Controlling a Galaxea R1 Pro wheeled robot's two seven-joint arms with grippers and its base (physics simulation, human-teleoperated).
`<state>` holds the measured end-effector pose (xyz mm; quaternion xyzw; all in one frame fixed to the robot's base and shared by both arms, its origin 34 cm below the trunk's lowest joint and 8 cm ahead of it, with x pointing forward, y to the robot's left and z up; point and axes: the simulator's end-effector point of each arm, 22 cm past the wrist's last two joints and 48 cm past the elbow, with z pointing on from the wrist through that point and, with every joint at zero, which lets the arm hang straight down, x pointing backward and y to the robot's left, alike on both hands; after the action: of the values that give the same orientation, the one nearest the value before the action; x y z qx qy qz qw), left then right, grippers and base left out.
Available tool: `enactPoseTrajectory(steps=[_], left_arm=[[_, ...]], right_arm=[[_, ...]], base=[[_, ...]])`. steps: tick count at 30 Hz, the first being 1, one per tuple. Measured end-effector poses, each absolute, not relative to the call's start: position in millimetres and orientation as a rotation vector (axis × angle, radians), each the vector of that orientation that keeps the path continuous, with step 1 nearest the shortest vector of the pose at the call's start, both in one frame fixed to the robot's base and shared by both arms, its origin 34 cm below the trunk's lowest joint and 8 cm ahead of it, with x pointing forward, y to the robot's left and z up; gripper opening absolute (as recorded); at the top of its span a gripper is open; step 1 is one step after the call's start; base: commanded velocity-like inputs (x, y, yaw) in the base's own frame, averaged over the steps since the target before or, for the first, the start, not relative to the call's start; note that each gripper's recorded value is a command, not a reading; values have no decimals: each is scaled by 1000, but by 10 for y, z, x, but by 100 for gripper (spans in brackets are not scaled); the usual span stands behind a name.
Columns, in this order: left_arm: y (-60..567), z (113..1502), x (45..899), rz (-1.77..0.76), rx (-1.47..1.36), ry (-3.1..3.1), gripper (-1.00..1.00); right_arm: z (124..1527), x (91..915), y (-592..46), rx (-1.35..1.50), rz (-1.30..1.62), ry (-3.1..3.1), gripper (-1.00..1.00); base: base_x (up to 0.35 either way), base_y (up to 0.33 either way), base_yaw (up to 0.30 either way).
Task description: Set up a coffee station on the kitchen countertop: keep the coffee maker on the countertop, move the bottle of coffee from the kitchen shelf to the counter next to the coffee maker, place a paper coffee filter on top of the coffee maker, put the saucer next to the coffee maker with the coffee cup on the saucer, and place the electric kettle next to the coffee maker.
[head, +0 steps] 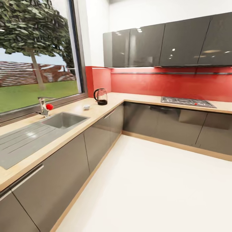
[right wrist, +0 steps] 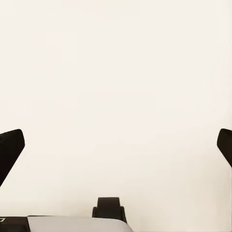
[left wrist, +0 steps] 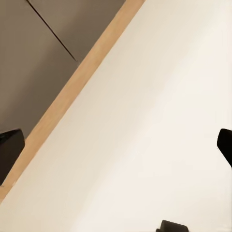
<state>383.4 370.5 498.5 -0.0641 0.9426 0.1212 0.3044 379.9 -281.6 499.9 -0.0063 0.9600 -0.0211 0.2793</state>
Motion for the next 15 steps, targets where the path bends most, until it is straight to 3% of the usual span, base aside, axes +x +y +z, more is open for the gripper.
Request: enactPoseTrajectory(steps=[15], left_arm=[[3697,4984,3834,320,-171,2497,100]], right_arm=[[4999,3799,-2816,-17,-57,2575,100]], base=[[275,-203,266]])
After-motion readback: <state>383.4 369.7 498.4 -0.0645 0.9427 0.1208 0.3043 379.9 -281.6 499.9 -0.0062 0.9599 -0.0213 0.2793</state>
